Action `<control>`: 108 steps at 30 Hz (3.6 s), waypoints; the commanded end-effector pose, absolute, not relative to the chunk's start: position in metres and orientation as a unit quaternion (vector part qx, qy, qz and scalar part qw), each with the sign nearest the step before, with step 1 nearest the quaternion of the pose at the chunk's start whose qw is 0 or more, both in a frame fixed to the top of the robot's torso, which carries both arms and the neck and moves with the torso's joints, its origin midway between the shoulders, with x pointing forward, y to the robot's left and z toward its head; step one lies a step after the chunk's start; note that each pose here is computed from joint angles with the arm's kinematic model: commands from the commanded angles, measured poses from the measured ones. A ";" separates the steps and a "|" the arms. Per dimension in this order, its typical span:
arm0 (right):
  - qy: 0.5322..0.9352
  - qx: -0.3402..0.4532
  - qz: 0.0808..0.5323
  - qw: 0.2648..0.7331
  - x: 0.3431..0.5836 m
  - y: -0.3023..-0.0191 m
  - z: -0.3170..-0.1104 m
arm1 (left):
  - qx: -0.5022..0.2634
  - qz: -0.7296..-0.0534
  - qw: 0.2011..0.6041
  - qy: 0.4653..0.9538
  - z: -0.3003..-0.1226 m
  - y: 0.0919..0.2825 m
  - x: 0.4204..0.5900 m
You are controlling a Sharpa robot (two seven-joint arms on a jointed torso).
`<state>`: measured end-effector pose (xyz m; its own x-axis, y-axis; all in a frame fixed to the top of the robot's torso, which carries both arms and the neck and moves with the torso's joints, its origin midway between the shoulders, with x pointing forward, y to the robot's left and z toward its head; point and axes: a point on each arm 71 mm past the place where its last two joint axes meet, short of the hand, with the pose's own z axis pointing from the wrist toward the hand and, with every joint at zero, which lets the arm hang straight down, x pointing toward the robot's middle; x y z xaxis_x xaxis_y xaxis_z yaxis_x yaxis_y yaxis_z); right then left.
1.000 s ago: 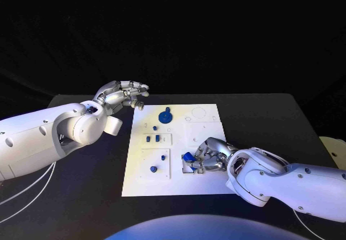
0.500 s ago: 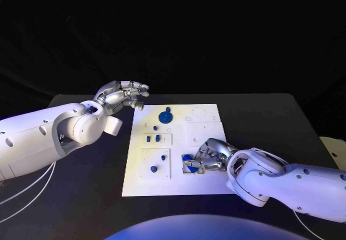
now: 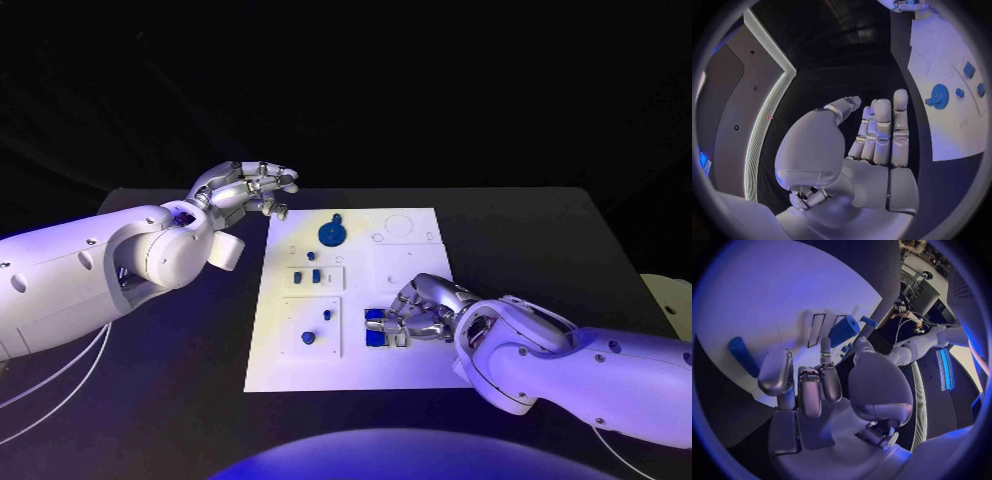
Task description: Assemble the parts on the task board
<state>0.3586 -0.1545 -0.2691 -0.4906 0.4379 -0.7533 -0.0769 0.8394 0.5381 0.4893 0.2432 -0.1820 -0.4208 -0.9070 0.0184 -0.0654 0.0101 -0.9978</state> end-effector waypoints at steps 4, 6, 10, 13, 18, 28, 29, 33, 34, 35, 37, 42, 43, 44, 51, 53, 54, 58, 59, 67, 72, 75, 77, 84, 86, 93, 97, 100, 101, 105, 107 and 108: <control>0.816 0.097 0.275 0.499 0.353 -0.153 -0.265 | -0.397 -0.585 0.358 0.610 -0.181 0.242 0.489; 0.817 0.093 0.278 0.496 0.352 -0.152 -0.264 | -0.397 -0.585 0.358 0.610 -0.181 0.242 0.489; 0.821 0.084 0.284 0.488 0.348 -0.153 -0.263 | -0.397 -0.584 0.358 0.610 -0.181 0.243 0.489; 0.823 0.077 0.288 0.483 0.346 -0.155 -0.263 | -0.397 -0.584 0.358 0.611 -0.181 0.243 0.489; 0.823 0.072 0.294 0.480 0.344 -0.157 -0.263 | -0.397 -0.584 0.357 0.611 -0.182 0.243 0.489; 0.824 0.073 0.294 0.478 0.344 -0.159 -0.264 | -0.397 -0.584 0.357 0.612 -0.182 0.242 0.489; 0.824 0.073 0.295 0.478 0.344 -0.159 -0.264 | -0.397 -0.584 0.357 0.612 -0.182 0.242 0.489; 0.825 0.072 0.294 0.476 0.343 -0.159 -0.264 | -0.397 -0.583 0.357 0.612 -0.183 0.243 0.489; 0.826 0.072 0.295 0.475 0.343 -0.159 -0.264 | -0.397 -0.583 0.357 0.612 -0.183 0.243 0.489; 0.826 0.071 0.295 0.474 0.343 -0.159 -0.264 | -0.397 -0.583 0.358 0.612 -0.183 0.243 0.489; 0.826 0.071 0.297 0.474 0.343 -0.159 -0.264 | -0.397 -0.583 0.358 0.612 -0.183 0.243 0.489; 0.821 0.074 0.301 0.479 0.343 -0.160 -0.263 | -0.398 -0.583 0.358 0.612 -0.183 0.243 0.489; 0.820 0.075 0.301 0.480 0.343 -0.160 -0.263 | -0.398 -0.583 0.357 0.612 -0.183 0.243 0.489; 0.820 0.076 0.302 0.481 0.343 -0.160 -0.262 | -0.398 -0.583 0.357 0.612 -0.183 0.243 0.489; 0.817 0.080 0.302 0.484 0.344 -0.161 -0.263 | -0.398 -0.583 0.357 0.612 -0.183 0.243 0.489; 0.820 0.079 0.299 0.482 0.345 -0.162 -0.263 | -0.398 -0.583 0.357 0.612 -0.183 0.243 0.489; 0.821 0.079 0.297 0.482 0.345 -0.162 -0.264 | -0.398 -0.583 0.357 0.612 -0.183 0.243 0.489; 0.823 0.080 0.289 0.483 0.349 -0.164 -0.267 | -0.398 -0.583 0.357 0.612 -0.184 0.242 0.489; 0.823 0.080 0.287 0.484 0.350 -0.165 -0.268 | -0.398 -0.583 0.356 0.612 -0.184 0.242 0.489; 0.826 0.076 0.277 0.485 0.355 -0.166 -0.272 | -0.398 -0.583 0.357 0.612 -0.184 0.243 0.489; 0.827 0.073 0.276 0.484 0.355 -0.166 -0.272 | -0.398 -0.583 0.357 0.612 -0.184 0.243 0.489; 0.827 0.072 0.276 0.485 0.355 -0.166 -0.272 | -0.398 -0.582 0.357 0.612 -0.184 0.244 0.489; 0.826 0.071 0.277 0.486 0.355 -0.166 -0.272 | -0.398 -0.582 0.357 0.612 -0.184 0.244 0.489; 0.815 0.079 0.287 0.498 0.354 -0.167 -0.268 | -0.399 -0.582 0.357 0.612 -0.184 0.244 0.488; 0.807 0.085 0.293 0.505 0.353 -0.168 -0.265 | -0.399 -0.582 0.358 0.612 -0.184 0.245 0.488; 0.786 0.107 0.296 0.532 0.356 -0.187 -0.247 | -0.399 -0.581 0.359 0.612 -0.184 0.245 0.489; 0.787 0.112 0.268 0.544 0.362 -0.212 -0.237 | -0.399 -0.582 0.359 0.611 -0.184 0.245 0.488; 0.791 0.113 0.244 0.550 0.363 -0.229 -0.235 | -0.398 -0.582 0.358 0.611 -0.184 0.244 0.488; 0.792 0.113 0.233 0.553 0.363 -0.237 -0.234 | -0.398 -0.583 0.358 0.611 -0.184 0.244 0.488; 0.797 0.105 0.203 0.559 0.359 -0.253 -0.238 | -0.397 -0.585 0.357 0.611 -0.183 0.244 0.487; 0.800 0.101 0.187 0.562 0.356 -0.258 -0.242 | -0.397 -0.585 0.357 0.611 -0.183 0.243 0.486; 0.801 0.100 0.182 0.562 0.355 -0.260 -0.243 | -0.397 -0.585 0.357 0.611 -0.183 0.243 0.486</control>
